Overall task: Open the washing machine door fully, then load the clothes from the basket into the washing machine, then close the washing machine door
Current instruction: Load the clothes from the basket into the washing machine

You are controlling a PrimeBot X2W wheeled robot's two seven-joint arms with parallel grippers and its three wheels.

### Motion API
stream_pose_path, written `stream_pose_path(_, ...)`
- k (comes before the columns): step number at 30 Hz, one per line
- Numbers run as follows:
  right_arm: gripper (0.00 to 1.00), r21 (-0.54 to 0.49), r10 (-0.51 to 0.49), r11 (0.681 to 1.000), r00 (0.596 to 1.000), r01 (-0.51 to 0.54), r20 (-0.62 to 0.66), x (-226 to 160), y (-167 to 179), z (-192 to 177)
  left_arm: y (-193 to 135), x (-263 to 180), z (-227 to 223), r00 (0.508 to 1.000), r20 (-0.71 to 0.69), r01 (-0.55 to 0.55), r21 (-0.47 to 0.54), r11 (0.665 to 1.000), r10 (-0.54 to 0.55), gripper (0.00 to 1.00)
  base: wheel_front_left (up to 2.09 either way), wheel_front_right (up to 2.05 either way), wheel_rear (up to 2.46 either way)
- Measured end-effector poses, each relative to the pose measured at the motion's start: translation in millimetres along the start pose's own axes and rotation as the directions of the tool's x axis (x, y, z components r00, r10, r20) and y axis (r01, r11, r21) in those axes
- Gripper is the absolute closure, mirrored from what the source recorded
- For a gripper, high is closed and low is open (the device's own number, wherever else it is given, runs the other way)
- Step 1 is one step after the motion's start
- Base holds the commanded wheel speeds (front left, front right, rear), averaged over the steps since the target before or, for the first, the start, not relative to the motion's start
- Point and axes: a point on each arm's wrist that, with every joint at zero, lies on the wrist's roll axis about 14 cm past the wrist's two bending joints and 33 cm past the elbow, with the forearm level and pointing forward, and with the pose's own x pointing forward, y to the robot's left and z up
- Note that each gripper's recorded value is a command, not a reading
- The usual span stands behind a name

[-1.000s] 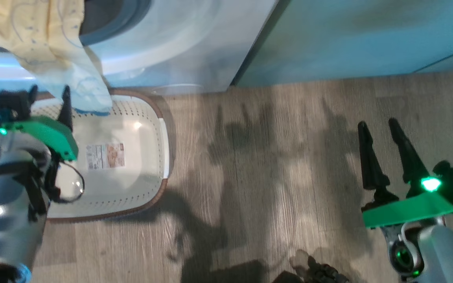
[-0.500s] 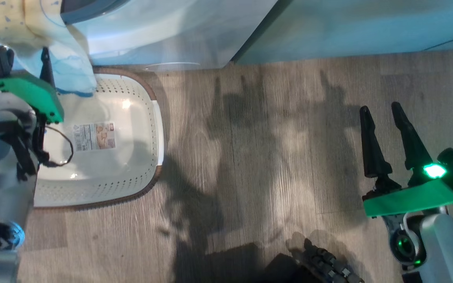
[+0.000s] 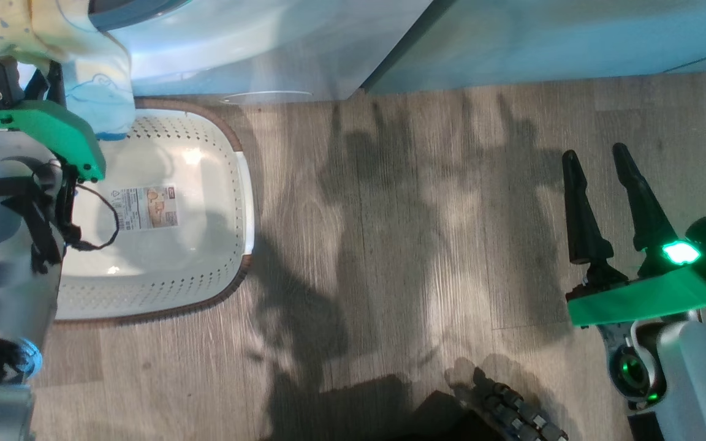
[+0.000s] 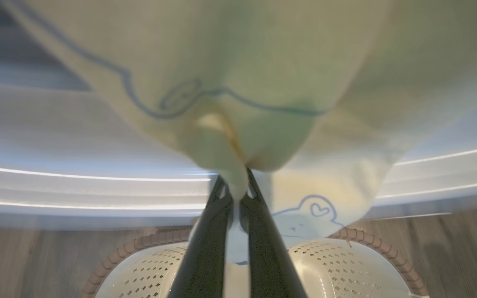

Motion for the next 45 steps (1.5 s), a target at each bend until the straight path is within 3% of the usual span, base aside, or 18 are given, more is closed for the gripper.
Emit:
stream_pose_path(10,0.00,0.004,0.008,1.000,1.000,-0.008,0.015,-1.1,3.0,5.7,-5.2,-11.2,16.7,0.998,0.068,0.021,-0.010,1.000,-0.021,1.00,0.00,0.00,0.00)
stream_pose_path(20,0.00,0.020,0.038,0.999,0.998,-0.040,0.057,-5.6,15.0,21.5,-9.2,-50.2,48.5,0.982,0.185,0.055,-0.046,0.997,-0.046,1.00,0.00,0.00,0.00)
stream_pose_path(34,0.00,0.040,0.058,0.997,0.996,-0.061,0.074,-21.7,25.3,28.5,-12.9,-88.5,134.5,0.916,0.395,0.118,-0.083,0.990,-0.076,1.00,0.00,0.00,0.00)
stream_pose_path(45,0.00,0.033,0.039,0.999,0.998,-0.041,0.055,-20.4,18.5,22.2,-16.5,-67.3,199.2,0.888,0.441,0.158,-0.032,0.987,-0.128,1.00,0.00,0.00,0.00)
